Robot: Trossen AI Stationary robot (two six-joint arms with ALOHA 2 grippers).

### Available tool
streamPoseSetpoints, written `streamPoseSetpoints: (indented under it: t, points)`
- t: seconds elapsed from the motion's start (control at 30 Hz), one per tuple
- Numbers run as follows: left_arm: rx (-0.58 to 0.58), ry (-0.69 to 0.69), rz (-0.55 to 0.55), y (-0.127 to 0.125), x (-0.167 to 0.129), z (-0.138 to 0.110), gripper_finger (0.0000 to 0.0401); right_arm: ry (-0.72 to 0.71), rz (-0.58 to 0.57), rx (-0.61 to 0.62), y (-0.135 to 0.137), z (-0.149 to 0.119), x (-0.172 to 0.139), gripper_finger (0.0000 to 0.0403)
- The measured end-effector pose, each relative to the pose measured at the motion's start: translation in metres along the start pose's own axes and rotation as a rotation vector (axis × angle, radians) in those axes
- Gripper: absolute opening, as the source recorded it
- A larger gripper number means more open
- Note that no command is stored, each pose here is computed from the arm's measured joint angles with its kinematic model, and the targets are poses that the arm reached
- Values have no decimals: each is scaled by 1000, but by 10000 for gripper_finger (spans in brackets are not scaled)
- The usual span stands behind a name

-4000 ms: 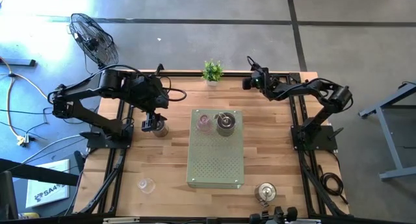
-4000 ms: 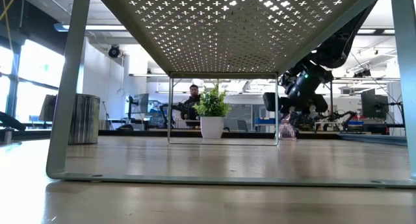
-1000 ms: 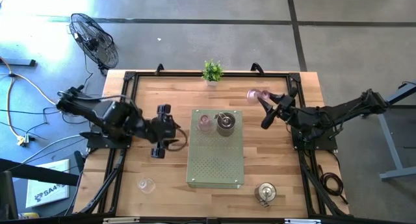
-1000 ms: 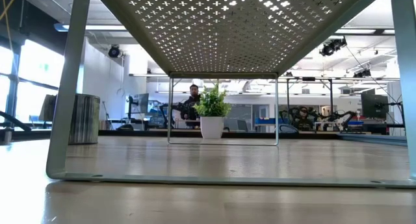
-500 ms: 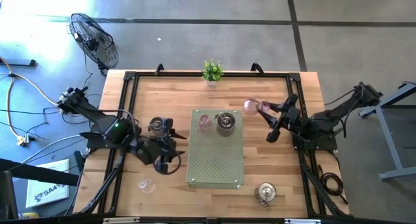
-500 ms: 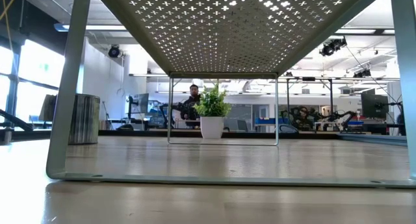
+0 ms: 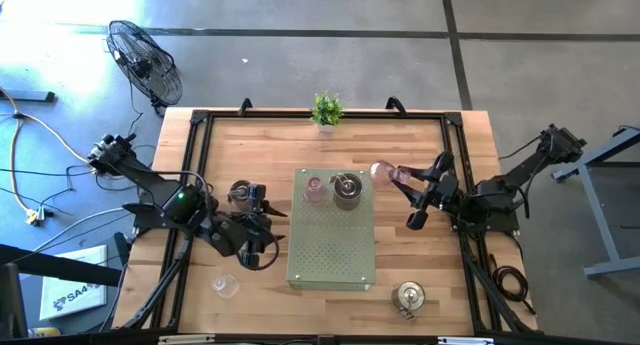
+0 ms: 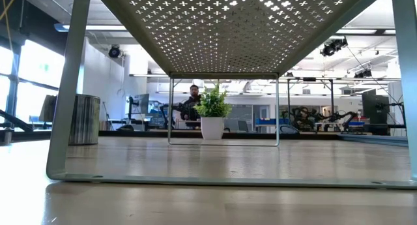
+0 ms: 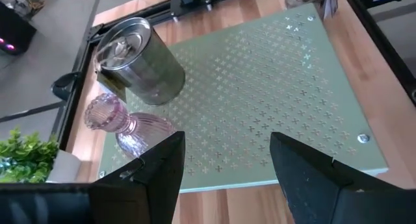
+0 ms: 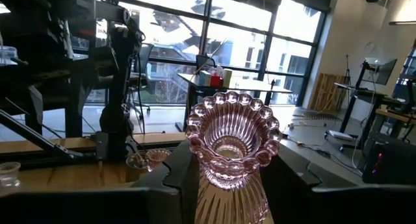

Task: Pick & Place candle stick holders
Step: Put the pink transparent candle holder on the shelf

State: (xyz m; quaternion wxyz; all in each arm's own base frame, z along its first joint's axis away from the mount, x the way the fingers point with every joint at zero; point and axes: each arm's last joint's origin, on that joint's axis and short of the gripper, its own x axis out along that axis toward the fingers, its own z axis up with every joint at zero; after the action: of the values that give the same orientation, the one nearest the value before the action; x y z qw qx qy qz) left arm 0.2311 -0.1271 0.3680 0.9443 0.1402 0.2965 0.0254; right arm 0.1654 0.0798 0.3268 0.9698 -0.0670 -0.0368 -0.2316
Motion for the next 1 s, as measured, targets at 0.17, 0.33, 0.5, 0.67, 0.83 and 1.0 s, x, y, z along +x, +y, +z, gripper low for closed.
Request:
streamPoseSetpoints:
  t: [0.17, 0.33, 0.5, 0.67, 0.83, 1.0]
  points:
    - [7, 1, -25, -1, 0, 0, 221, -2, 1, 3, 1, 0, 1, 122]
    - [14, -3, 108, 3, 0, -1, 221, -3, 1, 4, 1, 0, 1, 122]
    - [43, 39, 88, 3, 0, -5, 240, -3, 1, 4, 1, 0, 1, 122]
    - [41, 37, 130, 4, 0, -5, 287, -3, 1, 4, 1, 0, 1, 122]
    - [37, 28, 227, 7, -1, -5, 350, -3, 2, 4, 1, 0, 1, 122]
    - [35, 23, 242, 8, -1, -5, 396, -10, 34, 1, 3, 0, 1, 122]
